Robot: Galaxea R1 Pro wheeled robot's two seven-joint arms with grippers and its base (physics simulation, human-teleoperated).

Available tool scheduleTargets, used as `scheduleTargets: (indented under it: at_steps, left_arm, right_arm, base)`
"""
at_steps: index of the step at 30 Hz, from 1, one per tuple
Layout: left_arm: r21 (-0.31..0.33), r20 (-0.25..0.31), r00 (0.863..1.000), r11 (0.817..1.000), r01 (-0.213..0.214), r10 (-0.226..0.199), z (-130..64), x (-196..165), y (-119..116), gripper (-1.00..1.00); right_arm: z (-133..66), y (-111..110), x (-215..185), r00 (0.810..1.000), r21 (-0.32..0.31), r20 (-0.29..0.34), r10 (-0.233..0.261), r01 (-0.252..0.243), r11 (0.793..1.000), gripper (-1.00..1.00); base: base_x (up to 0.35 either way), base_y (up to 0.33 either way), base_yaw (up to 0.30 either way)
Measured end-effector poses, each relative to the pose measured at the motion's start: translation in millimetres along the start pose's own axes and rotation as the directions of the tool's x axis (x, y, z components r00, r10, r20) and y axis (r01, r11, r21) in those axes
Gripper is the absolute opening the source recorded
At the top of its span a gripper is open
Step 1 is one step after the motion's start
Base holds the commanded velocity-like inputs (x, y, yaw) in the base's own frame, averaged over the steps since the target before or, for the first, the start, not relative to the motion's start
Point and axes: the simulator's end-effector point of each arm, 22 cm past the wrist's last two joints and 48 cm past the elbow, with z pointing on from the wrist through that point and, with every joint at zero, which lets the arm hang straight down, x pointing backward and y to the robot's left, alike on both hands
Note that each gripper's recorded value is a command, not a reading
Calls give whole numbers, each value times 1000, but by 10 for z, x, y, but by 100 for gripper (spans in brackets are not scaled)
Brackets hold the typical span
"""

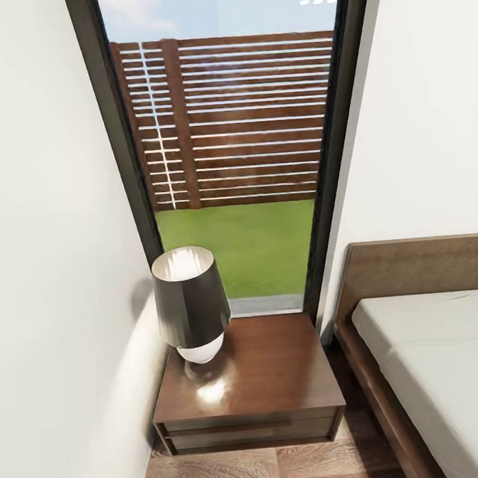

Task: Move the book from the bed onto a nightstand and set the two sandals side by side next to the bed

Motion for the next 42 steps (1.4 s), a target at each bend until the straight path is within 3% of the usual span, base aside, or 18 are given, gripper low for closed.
scheduleTargets:
  at_steps: [10,22,42]
  left_arm:
    - [27,-36,999,999,-20,21,-63,-295,-256,100]
    - [39,-48,998,999,-37,39,-143,-649,-359,100]
    - [51,-10,998,997,-60,61,-388,-1507,-497,100]
  right_arm:
    - [-46,101,-543,1000,-36,-13,-17,16,999,100]
    - [-131,121,-1033,1000,-46,2,-21,21,999,100]
    - [-353,54,-1887,999,-38,39,-21,23,999,100]
  base:
    - [0,0,0]
    - [0,0,0]
    - [0,0,0]
